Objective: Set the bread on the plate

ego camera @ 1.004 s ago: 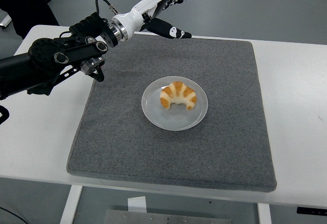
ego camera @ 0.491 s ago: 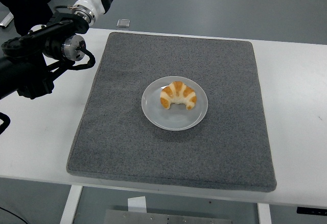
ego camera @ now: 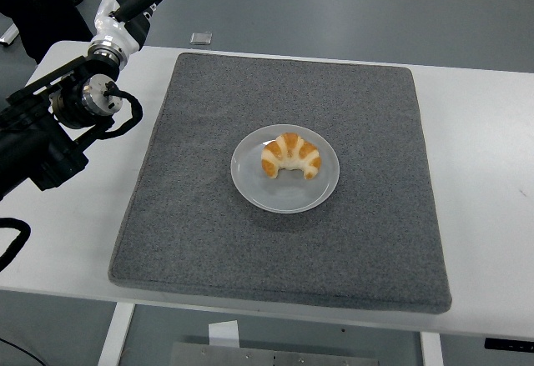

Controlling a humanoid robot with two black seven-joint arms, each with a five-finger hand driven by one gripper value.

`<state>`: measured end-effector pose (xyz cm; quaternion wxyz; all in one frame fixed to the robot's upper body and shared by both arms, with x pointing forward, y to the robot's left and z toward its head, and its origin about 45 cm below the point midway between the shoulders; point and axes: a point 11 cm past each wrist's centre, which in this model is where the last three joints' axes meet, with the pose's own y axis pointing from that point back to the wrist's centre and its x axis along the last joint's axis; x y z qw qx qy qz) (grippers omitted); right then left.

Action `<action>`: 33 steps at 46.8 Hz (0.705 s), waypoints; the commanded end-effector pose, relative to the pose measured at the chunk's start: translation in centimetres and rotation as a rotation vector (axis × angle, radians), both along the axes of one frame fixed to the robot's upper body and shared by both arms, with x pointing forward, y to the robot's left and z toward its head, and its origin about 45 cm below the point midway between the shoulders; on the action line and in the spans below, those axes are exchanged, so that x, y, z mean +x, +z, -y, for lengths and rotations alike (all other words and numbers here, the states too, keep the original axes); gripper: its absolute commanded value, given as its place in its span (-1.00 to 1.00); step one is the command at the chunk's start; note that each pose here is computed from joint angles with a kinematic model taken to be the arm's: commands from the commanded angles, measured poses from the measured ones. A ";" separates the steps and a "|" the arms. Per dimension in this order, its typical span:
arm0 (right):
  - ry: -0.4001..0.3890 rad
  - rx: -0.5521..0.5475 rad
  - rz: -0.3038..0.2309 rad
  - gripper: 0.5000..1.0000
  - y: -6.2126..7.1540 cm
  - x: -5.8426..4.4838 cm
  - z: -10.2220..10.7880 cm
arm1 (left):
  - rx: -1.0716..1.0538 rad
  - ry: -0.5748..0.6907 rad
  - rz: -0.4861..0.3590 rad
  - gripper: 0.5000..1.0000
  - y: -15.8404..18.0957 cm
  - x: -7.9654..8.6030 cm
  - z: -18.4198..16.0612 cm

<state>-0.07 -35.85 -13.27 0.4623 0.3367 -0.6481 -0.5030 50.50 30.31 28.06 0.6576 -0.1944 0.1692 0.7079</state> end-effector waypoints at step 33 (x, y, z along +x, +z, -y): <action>-0.002 0.004 0.010 0.81 0.0 0.5 -0.2 | -0.085 0.011 -0.004 1.00 -2.0 -0.3 0.2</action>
